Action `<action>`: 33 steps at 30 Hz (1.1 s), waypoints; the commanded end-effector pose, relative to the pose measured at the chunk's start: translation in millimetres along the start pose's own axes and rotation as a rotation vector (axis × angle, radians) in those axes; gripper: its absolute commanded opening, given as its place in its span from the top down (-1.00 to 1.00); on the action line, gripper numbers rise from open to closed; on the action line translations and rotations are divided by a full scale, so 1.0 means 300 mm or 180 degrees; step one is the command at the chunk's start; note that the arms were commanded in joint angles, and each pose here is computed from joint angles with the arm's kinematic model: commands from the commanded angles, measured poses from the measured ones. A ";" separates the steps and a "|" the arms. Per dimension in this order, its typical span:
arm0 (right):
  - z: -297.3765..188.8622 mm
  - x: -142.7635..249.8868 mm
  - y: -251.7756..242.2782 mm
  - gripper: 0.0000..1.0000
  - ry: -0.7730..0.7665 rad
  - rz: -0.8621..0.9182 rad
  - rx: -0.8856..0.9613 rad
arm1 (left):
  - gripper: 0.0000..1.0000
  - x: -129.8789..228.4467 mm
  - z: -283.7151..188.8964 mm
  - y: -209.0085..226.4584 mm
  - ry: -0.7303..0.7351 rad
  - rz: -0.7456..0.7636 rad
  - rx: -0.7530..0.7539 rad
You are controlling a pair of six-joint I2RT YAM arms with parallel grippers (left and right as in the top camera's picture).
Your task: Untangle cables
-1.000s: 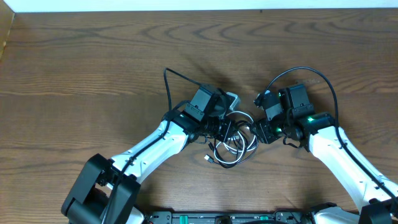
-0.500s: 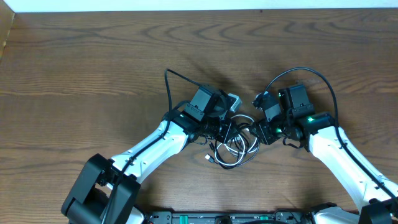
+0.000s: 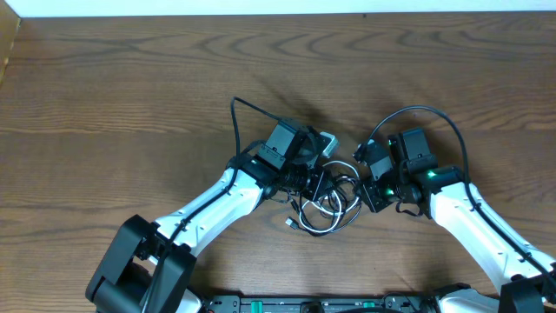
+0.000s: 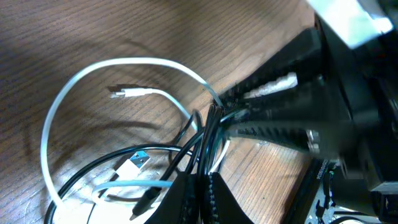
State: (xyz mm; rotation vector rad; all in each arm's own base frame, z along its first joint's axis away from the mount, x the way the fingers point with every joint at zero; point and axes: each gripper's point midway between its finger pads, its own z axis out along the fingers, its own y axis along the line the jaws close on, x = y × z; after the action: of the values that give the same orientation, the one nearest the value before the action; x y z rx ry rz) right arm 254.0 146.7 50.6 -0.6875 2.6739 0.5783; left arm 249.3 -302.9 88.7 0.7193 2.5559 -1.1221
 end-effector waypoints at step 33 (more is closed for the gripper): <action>-0.077 0.059 -0.295 0.88 -0.0188 0.1972 0.1148 | 0.85 -0.024 -0.077 0.158 -0.0126 -0.0292 -0.0514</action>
State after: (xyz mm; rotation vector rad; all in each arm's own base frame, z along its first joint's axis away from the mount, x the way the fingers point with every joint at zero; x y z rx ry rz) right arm 280.5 63.7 37.8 0.2001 2.8079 0.2511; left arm 275.7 -262.6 72.0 0.5439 2.6509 -0.9457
